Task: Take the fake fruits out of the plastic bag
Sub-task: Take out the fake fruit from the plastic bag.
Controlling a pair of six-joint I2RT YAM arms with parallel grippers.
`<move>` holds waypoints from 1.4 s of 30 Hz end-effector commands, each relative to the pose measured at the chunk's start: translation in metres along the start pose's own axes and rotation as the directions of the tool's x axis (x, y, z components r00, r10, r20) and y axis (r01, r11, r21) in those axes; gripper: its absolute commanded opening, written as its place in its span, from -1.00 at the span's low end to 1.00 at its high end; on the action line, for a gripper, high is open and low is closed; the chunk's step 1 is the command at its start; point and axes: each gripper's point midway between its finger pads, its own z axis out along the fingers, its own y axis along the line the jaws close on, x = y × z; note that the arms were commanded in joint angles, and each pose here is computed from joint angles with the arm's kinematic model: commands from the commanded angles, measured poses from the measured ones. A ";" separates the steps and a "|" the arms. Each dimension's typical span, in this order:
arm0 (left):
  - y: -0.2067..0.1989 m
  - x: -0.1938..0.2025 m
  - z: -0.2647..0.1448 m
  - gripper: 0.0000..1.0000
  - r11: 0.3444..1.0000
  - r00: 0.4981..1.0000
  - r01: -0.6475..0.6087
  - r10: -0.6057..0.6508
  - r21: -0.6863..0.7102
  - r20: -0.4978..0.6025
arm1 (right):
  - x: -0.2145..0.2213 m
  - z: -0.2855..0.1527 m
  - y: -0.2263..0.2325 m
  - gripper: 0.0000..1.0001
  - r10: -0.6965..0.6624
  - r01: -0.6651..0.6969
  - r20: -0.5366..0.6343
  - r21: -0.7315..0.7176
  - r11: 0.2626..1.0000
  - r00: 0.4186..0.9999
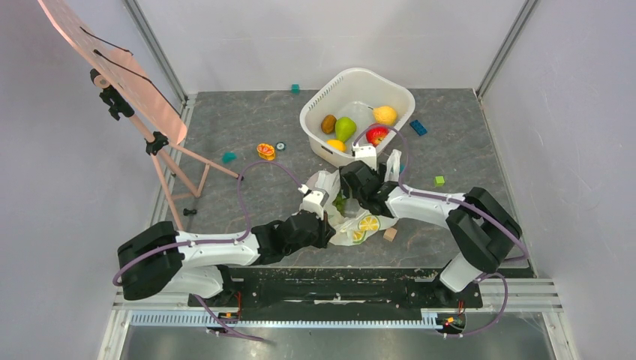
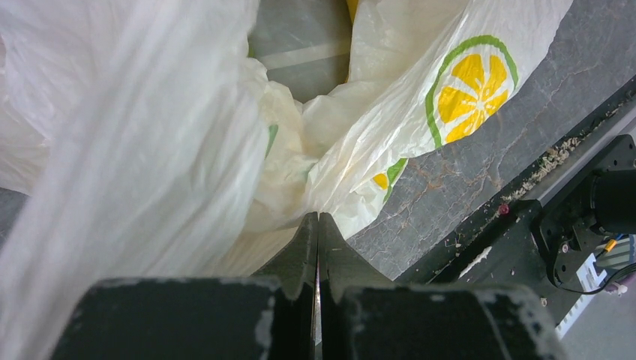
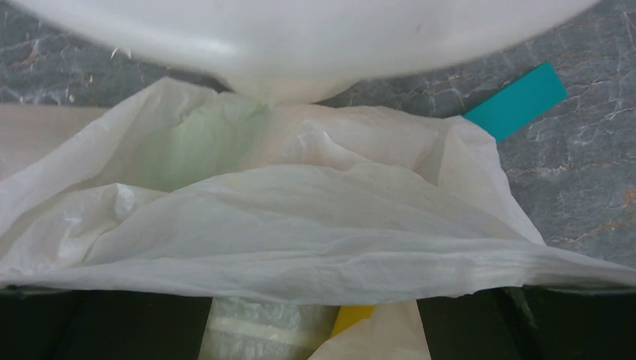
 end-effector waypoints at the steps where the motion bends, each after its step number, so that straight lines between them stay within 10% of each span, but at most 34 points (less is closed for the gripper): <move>1: -0.001 -0.001 0.002 -0.96 1.000 1.000 0.015 -0.015 0.001 0.016 | -0.029 0.011 -0.001 0.80 0.062 -0.063 0.067 0.021 0.998 0.996; 15: -0.001 0.000 0.004 -0.96 1.000 1.000 0.012 -0.012 0.002 0.015 | 0.008 0.030 -0.010 0.76 0.055 -0.055 -0.048 -0.005 0.998 0.997; 24: 0.000 -0.002 0.001 -0.96 1.000 1.000 0.016 -0.016 0.003 0.026 | -0.008 0.023 -0.009 0.09 0.055 -0.055 0.004 -0.035 0.998 0.998; 42: 0.000 -0.005 0.000 -0.96 1.000 0.999 0.011 -0.011 0.001 0.032 | -0.023 -0.096 0.046 -0.05 0.032 -0.031 -0.008 -0.598 0.801 0.999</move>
